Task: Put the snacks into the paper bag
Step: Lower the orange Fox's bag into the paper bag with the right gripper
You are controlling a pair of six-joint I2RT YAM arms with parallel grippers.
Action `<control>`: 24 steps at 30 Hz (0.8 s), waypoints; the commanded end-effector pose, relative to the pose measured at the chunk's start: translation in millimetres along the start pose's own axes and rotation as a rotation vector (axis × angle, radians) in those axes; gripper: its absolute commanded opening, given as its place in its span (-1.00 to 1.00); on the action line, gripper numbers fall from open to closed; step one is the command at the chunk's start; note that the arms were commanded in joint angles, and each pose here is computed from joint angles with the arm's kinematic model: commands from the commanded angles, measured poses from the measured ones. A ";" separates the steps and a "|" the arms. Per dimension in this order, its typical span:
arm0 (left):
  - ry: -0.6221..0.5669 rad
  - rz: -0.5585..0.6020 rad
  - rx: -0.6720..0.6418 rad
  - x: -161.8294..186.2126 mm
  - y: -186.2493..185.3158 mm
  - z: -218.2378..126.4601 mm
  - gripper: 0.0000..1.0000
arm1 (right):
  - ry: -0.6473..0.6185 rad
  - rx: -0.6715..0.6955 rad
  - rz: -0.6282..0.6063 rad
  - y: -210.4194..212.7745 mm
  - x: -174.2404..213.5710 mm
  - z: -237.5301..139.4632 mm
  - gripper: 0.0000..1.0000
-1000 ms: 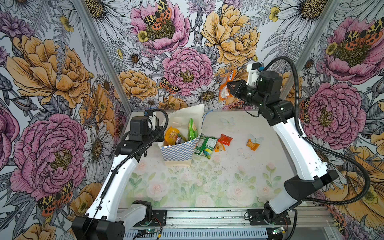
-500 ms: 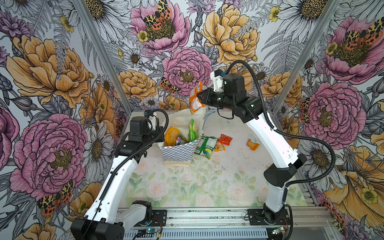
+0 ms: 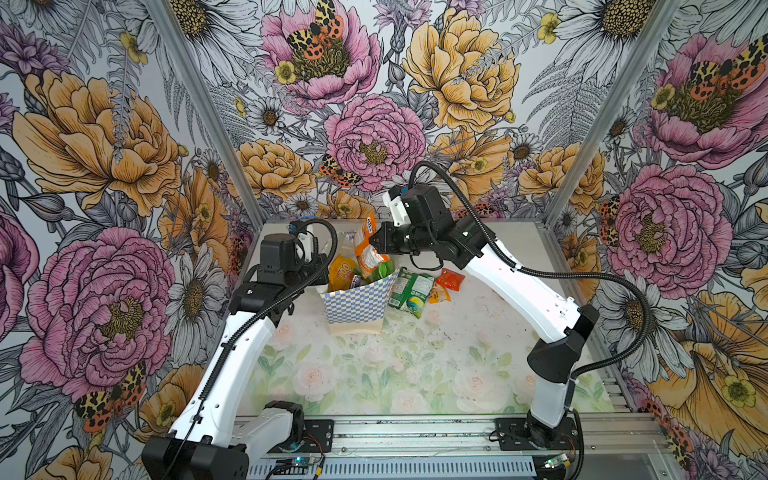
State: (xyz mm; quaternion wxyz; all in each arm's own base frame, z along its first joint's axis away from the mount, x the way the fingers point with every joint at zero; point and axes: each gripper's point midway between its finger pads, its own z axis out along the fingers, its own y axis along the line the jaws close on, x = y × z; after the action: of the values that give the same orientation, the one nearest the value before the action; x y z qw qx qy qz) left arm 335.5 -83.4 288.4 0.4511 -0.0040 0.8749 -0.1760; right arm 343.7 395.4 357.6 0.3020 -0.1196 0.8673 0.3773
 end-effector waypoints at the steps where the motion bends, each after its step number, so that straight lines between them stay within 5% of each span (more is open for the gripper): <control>1: -0.093 0.030 0.040 -22.6 -9.9 -8.0 -1.00 | -0.015 -0.061 -0.028 24.4 1.5 -7.0 -1.00; 14: -0.096 0.032 0.041 -23.0 -10.2 -8.9 -1.00 | 0.066 -0.103 -0.019 43.6 26.4 22.8 -1.00; 24: -0.091 0.019 0.026 -23.1 -5.4 -7.7 -1.00 | -0.027 -0.090 -0.082 63.0 20.9 -16.2 -1.00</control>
State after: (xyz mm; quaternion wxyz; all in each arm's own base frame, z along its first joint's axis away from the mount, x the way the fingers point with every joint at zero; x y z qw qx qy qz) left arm 336.4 -82.5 289.5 0.4537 -0.0051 0.8737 -0.1757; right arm 299.4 441.7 333.5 0.2564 -0.1651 0.8721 0.3826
